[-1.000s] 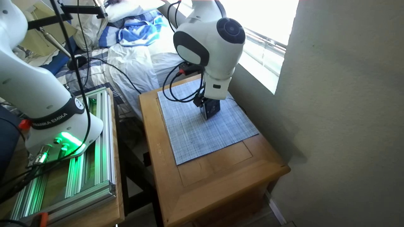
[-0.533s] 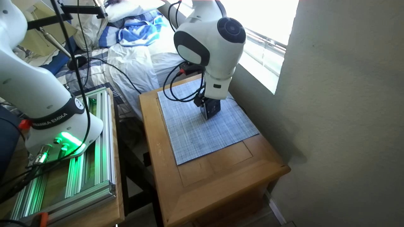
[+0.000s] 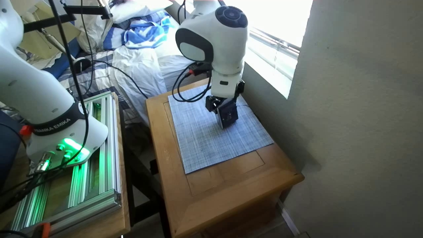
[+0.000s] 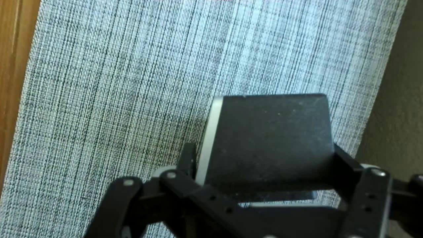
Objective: Turn the black device over
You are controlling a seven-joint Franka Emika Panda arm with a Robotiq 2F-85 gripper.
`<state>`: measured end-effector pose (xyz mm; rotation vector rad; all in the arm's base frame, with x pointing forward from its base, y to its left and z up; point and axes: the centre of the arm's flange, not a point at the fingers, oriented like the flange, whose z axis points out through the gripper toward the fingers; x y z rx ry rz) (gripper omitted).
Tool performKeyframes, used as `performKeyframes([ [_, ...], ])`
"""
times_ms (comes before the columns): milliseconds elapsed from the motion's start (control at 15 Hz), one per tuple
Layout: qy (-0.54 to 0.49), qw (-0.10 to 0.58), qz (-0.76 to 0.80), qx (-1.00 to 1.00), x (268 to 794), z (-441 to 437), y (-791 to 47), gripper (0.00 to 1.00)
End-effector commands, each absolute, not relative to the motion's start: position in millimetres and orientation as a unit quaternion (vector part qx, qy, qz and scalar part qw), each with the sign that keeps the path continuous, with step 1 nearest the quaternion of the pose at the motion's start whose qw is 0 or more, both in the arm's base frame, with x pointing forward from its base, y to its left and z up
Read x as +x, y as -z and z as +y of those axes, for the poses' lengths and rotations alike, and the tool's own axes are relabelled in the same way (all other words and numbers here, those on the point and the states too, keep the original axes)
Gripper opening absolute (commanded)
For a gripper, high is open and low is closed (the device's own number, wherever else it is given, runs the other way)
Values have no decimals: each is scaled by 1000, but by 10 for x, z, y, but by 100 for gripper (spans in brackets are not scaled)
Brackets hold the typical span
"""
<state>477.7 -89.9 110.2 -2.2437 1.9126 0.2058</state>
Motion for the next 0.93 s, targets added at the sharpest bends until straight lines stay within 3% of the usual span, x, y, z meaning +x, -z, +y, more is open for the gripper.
performKeyframes([
  [0,-22,49,667,-744,4672,-869,-1299,68],
  [867,60,-73,661,-745,4622,-524,-1241,68],
])
